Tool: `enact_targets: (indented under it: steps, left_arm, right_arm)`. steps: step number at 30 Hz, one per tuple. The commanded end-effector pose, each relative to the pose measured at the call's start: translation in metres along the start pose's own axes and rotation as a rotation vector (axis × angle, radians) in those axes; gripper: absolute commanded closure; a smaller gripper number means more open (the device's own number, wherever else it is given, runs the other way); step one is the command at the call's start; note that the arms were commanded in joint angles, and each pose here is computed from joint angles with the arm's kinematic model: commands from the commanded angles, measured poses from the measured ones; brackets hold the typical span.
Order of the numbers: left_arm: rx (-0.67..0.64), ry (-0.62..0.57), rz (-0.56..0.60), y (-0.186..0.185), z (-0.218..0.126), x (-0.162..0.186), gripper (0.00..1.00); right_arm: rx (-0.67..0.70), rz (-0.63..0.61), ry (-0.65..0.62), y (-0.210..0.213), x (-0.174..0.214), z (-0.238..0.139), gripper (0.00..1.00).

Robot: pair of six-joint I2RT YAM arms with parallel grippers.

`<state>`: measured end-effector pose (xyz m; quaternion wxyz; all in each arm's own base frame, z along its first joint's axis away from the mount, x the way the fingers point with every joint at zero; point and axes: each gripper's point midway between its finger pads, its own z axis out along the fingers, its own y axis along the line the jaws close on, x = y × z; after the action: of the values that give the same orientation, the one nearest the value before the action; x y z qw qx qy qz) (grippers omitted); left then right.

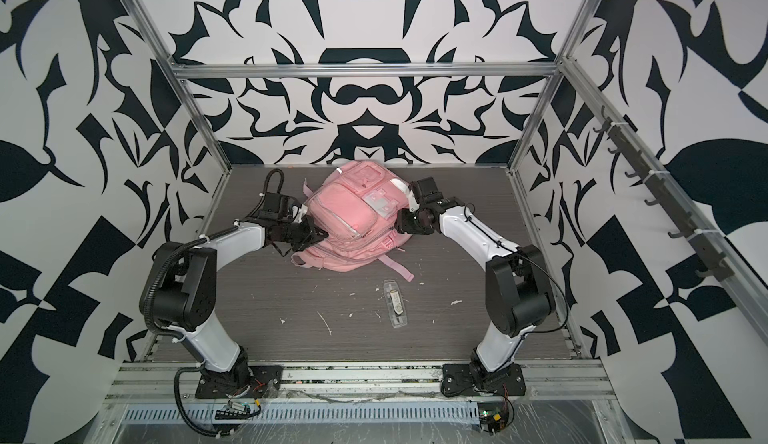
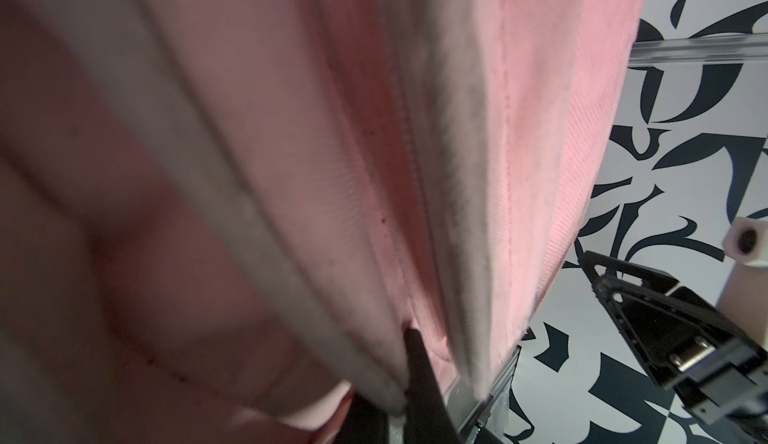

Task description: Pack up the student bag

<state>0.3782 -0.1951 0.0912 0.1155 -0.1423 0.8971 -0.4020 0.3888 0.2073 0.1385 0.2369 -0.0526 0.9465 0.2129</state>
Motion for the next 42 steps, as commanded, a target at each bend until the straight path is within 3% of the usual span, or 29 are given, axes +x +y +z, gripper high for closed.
enact_targets:
  steps: [1,5,9,11,25,34,42]
  left_arm:
    - [-0.012,0.006,0.005,-0.001,0.003,0.0,0.95]
    - [-0.009,0.005,0.007,-0.003,0.003,-0.001,0.95]
    - [-0.012,0.004,0.006,-0.004,0.002,-0.001,0.95]
    - [-0.013,0.002,0.008,-0.004,0.0,0.0,0.95]
    - [-0.021,0.001,0.007,-0.003,-0.001,0.001,0.95]
    - [-0.021,-0.005,0.015,-0.005,-0.001,-0.001,0.95]
    - [-0.019,-0.007,0.018,-0.006,0.001,-0.004,0.95]
  right_arm:
    - [-0.139,-0.098,-0.052,0.051,-0.007,-0.001,0.43]
    - [-0.224,-0.157,-0.054,0.088,-0.006,0.007,0.4]
    - [-0.225,-0.156,-0.054,0.092,-0.013,0.02,0.27]
    - [-0.223,-0.153,-0.058,0.092,-0.017,0.025,0.26]
    - [-0.304,-0.169,0.007,0.103,-0.009,0.052,0.25]
    - [-0.34,-0.227,0.047,0.11,0.024,0.036,0.27]
    - [-0.455,-0.314,0.126,0.134,0.066,0.013,0.31]
